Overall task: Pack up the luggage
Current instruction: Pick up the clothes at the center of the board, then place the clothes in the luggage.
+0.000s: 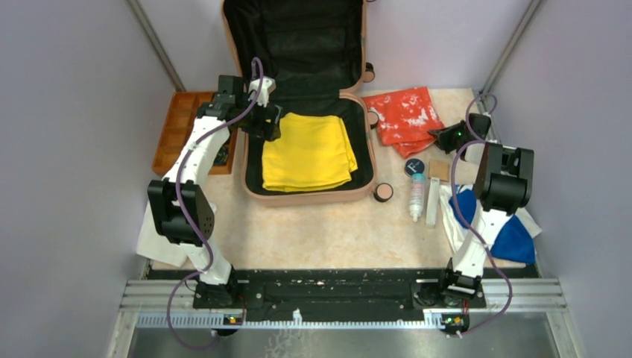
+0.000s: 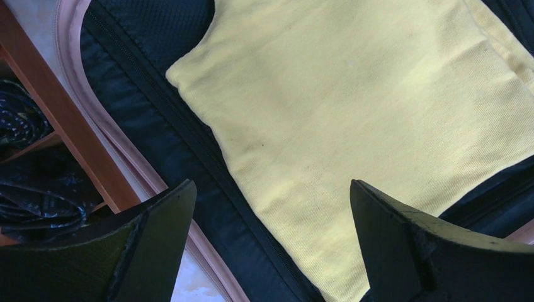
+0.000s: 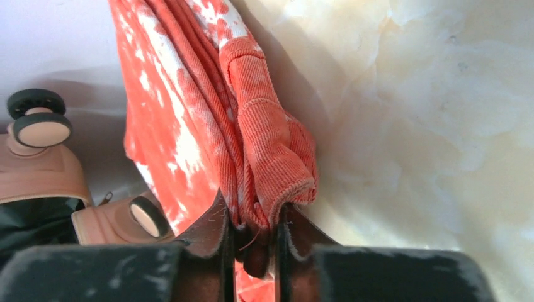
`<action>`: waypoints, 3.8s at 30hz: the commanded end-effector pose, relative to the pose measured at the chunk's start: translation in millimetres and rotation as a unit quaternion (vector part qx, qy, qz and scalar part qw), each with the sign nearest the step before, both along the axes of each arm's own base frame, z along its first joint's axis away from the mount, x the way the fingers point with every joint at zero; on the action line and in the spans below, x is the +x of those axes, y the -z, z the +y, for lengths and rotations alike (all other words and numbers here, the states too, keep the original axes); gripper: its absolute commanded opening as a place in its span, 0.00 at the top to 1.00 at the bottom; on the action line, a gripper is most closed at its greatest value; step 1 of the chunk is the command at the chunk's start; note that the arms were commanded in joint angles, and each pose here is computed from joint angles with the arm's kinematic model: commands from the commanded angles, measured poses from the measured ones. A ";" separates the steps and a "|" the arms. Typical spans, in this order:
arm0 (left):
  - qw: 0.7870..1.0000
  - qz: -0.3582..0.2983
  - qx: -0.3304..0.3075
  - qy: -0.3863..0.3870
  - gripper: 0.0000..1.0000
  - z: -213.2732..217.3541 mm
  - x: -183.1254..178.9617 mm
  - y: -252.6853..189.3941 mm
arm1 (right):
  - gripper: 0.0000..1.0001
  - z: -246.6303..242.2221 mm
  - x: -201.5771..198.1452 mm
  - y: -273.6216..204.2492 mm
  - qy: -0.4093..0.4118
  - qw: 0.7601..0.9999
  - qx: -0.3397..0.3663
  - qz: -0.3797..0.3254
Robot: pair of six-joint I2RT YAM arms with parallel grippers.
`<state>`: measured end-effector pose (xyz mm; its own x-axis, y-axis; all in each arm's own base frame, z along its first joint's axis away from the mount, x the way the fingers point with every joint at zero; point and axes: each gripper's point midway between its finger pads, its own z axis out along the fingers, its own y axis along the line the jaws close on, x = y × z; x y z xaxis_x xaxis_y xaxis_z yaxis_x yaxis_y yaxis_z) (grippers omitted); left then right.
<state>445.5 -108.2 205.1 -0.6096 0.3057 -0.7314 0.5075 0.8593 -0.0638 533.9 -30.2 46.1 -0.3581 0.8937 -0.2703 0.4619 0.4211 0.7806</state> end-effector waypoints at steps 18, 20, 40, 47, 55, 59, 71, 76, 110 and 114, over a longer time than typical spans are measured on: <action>1.000 -0.028 -0.002 0.002 0.01 -0.7 -1.7 -26.2 | 1.00 -1.5 -10.3 -341.0 -0.001 0.950 -0.085 -0.301; 1.000 -0.026 -0.001 0.001 0.02 -0.2 -1.8 -25.4 | 1.00 13.4 -12.9 -362.8 -0.019 0.946 -0.096 -0.310; 0.980 -0.078 0.016 -0.182 0.02 70.2 22.3 -65.1 | 1.00 315.6 -106.2 -479.0 -0.422 0.801 0.063 -0.419; 0.969 -0.111 0.032 -0.219 0.01 92.2 19.4 -77.7 | 1.00 352.5 -56.5 -294.9 -0.512 0.830 0.085 -0.206; 0.973 -0.111 0.034 -0.198 0.01 87.9 16.8 -70.4 | 1.00 343.6 -53.7 -162.6 -0.523 0.850 0.041 -0.053; 0.974 -0.094 0.039 -0.202 0.01 89.2 21.5 -52.9 | 1.00 339.8 -50.9 -174.5 -0.510 0.858 -0.009 -0.061; 0.945 -0.131 0.029 -0.298 0.01 122.0 24.3 -84.8 | 1.00 403.3 -154.0 -368.7 -0.601 0.746 0.016 -0.284; 0.936 -0.153 0.022 -0.316 0.01 140.0 18.7 -97.6 | 1.00 395.6 -225.5 -412.0 -0.670 0.648 0.094 -0.349; 0.995 -0.017 -0.015 -0.096 0.02 30.1 9.9 23.0 | 0.19 307.1 3.5 -132.6 -0.465 0.866 -0.172 -0.066; 0.996 0.021 -0.039 -0.074 0.15 11.7 -1.2 41.6 | 0.14 300.9 -0.8 -141.5 -0.445 0.862 -0.234 -0.061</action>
